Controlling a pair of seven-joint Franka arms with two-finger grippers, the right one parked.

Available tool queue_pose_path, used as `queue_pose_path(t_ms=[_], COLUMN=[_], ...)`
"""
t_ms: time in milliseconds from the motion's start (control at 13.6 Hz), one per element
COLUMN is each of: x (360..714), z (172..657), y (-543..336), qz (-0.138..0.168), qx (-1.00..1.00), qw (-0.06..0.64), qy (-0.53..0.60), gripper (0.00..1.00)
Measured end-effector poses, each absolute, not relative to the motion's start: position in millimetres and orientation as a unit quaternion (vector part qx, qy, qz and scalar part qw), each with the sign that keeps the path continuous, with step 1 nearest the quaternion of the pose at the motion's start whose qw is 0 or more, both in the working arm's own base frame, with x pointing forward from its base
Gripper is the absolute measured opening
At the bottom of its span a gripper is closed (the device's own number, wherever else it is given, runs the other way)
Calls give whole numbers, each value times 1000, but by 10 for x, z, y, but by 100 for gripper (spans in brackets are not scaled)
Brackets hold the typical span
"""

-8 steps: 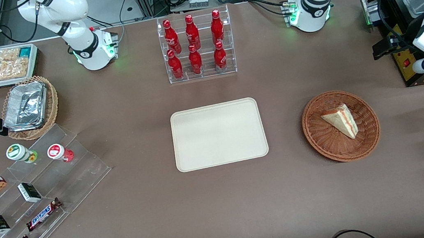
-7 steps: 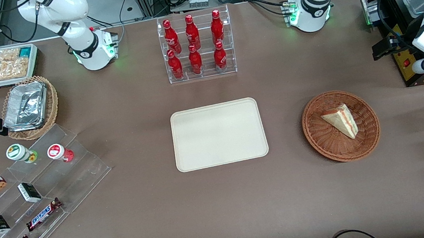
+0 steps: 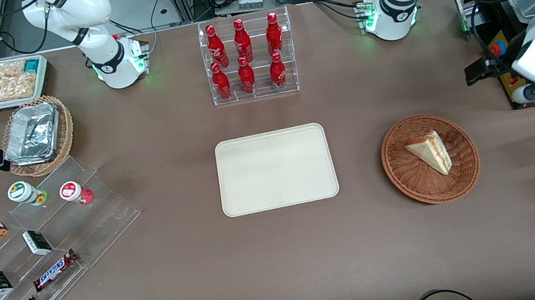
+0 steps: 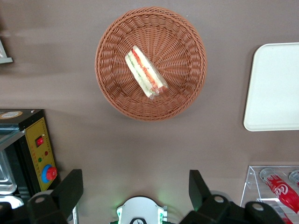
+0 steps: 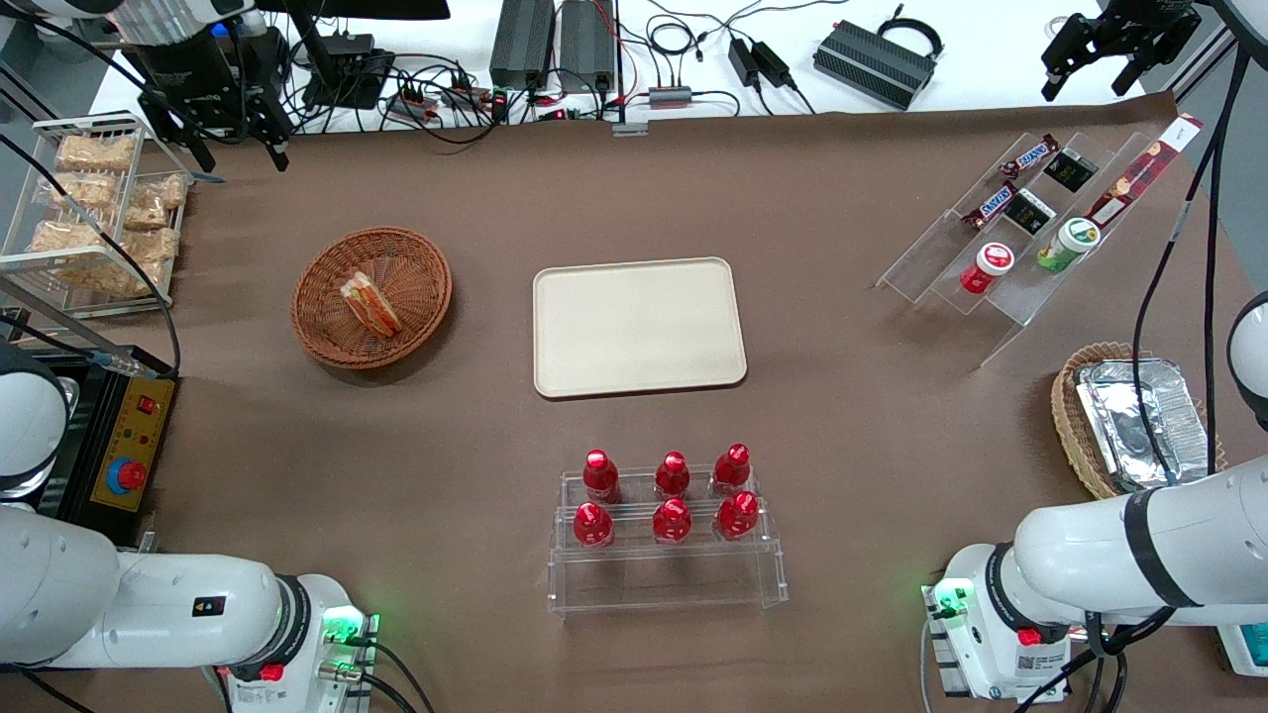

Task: Place sandwich from basket to tray
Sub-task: 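Lower the open left gripper over the wrapped sandwich in the basket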

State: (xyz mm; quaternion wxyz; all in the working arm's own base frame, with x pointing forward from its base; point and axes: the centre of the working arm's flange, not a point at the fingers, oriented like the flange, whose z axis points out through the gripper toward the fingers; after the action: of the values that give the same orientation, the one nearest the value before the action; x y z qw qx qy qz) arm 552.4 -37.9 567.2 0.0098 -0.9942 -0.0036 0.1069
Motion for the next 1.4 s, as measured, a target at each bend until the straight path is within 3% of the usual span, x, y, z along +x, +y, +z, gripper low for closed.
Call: queue_pose_path(t_ms=[955,1395], x=[5745,5723], z=[3884,3280], y=[-319,-305], qz=[90,99], qx=[-996,-992], qw=[9,16], qy=[-10,-82], gripper=[100,100])
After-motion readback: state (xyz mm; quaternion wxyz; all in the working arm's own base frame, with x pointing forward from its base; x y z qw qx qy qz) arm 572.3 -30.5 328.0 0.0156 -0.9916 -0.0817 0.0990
